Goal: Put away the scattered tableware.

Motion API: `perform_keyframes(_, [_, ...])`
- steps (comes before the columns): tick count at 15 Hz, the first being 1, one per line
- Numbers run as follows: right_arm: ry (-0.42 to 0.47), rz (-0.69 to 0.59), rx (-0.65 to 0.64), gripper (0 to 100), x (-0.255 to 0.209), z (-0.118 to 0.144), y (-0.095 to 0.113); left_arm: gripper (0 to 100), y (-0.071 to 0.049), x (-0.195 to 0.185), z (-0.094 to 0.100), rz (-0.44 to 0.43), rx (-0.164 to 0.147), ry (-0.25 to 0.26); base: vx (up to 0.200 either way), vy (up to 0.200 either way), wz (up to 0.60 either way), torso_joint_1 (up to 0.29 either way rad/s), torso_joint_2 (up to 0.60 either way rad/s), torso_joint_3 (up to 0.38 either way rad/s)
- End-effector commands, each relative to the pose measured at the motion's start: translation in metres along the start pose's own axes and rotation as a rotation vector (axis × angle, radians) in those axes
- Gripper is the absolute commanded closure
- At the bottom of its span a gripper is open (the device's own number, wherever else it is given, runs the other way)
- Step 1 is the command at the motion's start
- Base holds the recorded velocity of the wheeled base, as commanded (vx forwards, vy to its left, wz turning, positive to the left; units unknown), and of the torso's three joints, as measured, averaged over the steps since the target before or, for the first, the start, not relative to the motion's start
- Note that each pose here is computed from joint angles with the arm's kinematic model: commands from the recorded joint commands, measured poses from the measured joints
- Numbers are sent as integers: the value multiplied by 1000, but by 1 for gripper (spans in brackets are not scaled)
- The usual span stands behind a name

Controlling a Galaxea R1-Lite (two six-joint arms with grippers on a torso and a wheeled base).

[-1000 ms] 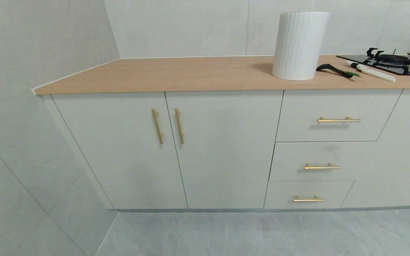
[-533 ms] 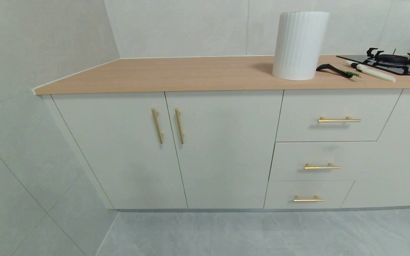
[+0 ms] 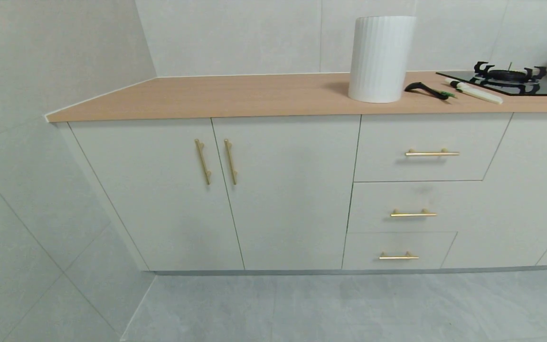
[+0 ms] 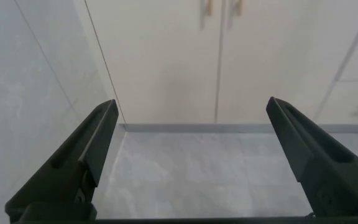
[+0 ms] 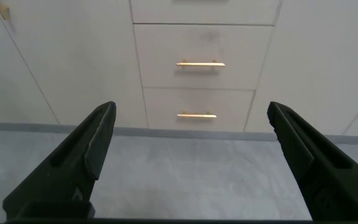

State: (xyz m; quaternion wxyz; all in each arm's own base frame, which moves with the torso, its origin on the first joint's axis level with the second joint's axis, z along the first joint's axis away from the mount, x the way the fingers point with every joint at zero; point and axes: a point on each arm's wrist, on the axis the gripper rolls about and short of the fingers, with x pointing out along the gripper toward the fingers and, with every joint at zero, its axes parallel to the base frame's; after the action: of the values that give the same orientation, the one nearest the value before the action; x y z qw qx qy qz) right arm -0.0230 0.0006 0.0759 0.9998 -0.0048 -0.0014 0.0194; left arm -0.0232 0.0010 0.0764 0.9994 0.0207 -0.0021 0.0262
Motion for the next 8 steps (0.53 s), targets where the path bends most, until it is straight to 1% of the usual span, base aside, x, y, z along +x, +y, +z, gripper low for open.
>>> perform_keyframes(1, [3, 0, -1, 0, 0, 0, 0, 0, 0, 0, 0, 0, 0, 2, -200, -200, 0, 2, 2, 7])
perform_keyframes(2, [3, 0, -1, 0, 0, 0, 0, 0, 0, 0, 0, 0, 0, 2, -200, -200, 0, -2, -2, -2])
perform_keyframes(6, [3, 0, -1, 0, 0, 0, 0, 0, 0, 0, 0, 0, -5, 2, 0, 0, 0, 0, 0, 0])
perform_keyframes(8, [3, 0, -1, 0, 0, 0, 0, 0, 0, 0, 0, -2, -5, 2, 200, 0, 0, 10, 2, 5])
